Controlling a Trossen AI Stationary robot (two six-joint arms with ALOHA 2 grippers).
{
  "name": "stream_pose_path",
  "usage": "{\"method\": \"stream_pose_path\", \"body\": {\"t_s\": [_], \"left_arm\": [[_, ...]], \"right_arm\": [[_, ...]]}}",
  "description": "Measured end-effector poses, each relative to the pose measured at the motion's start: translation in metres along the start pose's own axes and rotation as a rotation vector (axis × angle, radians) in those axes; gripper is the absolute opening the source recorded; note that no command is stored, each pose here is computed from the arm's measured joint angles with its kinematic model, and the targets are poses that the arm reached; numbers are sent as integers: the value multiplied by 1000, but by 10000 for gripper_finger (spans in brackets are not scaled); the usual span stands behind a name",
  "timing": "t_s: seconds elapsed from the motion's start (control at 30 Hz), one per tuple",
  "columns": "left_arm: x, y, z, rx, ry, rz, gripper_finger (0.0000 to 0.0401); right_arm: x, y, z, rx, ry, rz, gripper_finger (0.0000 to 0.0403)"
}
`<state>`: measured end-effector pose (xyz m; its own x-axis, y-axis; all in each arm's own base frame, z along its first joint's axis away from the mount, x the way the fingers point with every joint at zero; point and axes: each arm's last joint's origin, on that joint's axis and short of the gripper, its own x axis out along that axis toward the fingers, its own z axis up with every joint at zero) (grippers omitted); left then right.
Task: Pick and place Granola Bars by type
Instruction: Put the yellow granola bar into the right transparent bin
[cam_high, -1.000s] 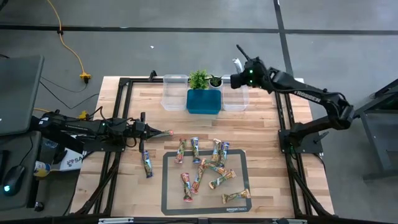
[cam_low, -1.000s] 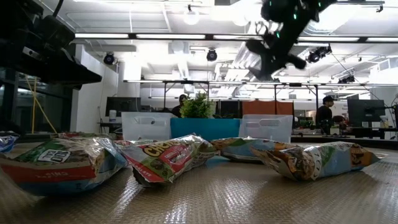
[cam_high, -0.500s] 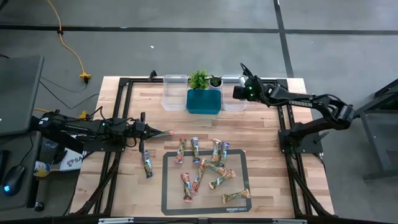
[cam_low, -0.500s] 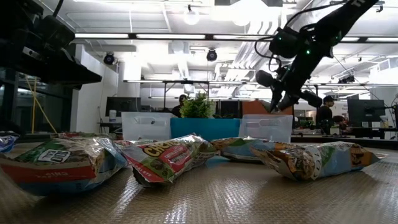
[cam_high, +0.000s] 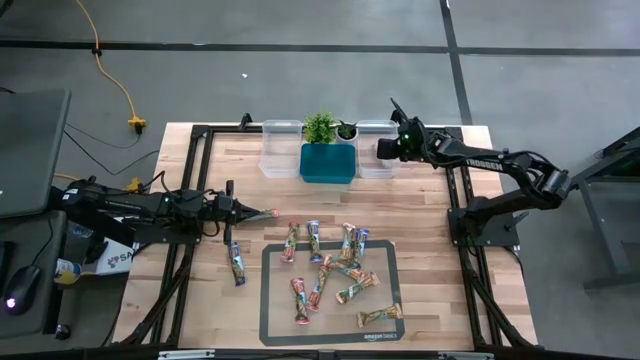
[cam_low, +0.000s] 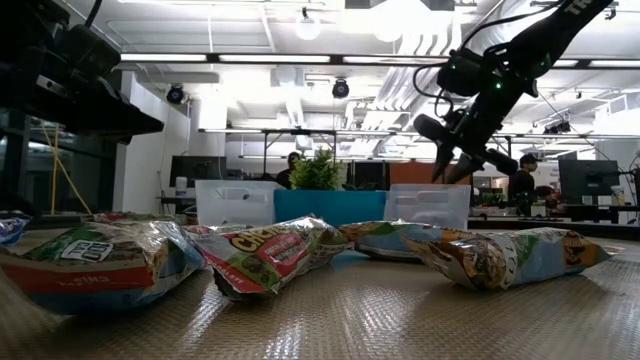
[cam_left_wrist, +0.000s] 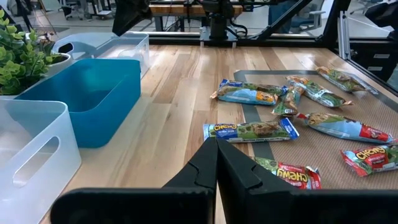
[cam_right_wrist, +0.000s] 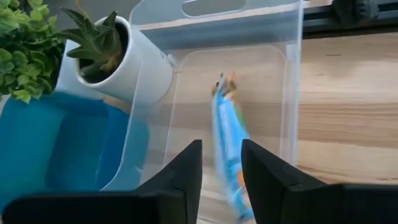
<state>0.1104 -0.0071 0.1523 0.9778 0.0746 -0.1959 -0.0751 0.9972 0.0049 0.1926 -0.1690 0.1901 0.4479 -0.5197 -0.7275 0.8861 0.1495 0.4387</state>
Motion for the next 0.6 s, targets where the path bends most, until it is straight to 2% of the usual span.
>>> {"method": "stream_pose_path", "body": {"t_s": [0.13,0.3,0.47,0.6], "left_arm": [[0,0,0,0,0,0,1],[0,0,0,0,0,0,1],[0,0,0,0,0,0,1],[0,0,0,0,0,0,1]], "right_arm": [[0,1,1,-14,-11,16,105],[-2,12,10,-99,-59,126,106],[-13,34,27,-310,-83,283,106],[-27,57,37,-458,-70,464,106]]}}
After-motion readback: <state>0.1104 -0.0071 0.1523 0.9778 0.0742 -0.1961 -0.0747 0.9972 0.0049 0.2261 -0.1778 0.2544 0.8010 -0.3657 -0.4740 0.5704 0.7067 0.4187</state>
